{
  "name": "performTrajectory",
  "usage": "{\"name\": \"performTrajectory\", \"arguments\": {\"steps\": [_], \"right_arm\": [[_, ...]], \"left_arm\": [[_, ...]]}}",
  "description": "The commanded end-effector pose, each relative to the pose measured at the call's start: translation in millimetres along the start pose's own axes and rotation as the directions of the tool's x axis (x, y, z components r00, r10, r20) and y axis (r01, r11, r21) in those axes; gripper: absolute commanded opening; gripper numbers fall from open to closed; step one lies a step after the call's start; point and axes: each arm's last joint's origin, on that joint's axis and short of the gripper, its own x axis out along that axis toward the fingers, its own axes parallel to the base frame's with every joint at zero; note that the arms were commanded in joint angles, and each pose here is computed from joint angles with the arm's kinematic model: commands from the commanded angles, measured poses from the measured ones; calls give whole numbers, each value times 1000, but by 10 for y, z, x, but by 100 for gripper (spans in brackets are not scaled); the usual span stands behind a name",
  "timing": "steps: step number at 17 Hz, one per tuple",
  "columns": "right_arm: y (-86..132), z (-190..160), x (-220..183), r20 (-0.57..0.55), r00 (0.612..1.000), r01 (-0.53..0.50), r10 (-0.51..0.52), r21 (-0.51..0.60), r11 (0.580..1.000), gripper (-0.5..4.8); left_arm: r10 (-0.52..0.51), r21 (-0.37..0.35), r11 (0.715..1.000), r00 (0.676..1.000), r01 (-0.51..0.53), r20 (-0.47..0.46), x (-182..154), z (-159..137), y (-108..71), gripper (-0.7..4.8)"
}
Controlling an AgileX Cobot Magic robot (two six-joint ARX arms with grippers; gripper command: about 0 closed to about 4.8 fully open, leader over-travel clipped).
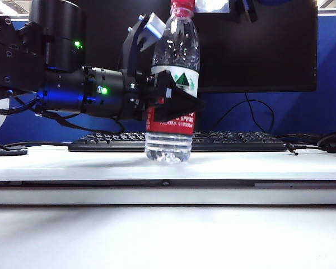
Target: Unscrew the cap from the plastic bottle on the table.
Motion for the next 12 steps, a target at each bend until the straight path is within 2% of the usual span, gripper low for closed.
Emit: {"name": "performTrajectory", "arguments": {"steps": [1,8,11,12], "right_arm": [[57,72,5,48,997,-61,59,35,998,166],[57,98,2,72,997,-44,42,32,999,172],[43,111,-4,93,995,20,-23,32,999,172],[29,118,-15,106,991,78,-80,30,997,172]], "left_arm": [[10,28,1000,999,-12,45,8,75,15,269],[10,28,1000,999,-11,44,8,75,14,269],[9,28,1000,999,-11,44,8,75,14,269],[10,28,1000,999,-11,44,8,75,14,269]]}}
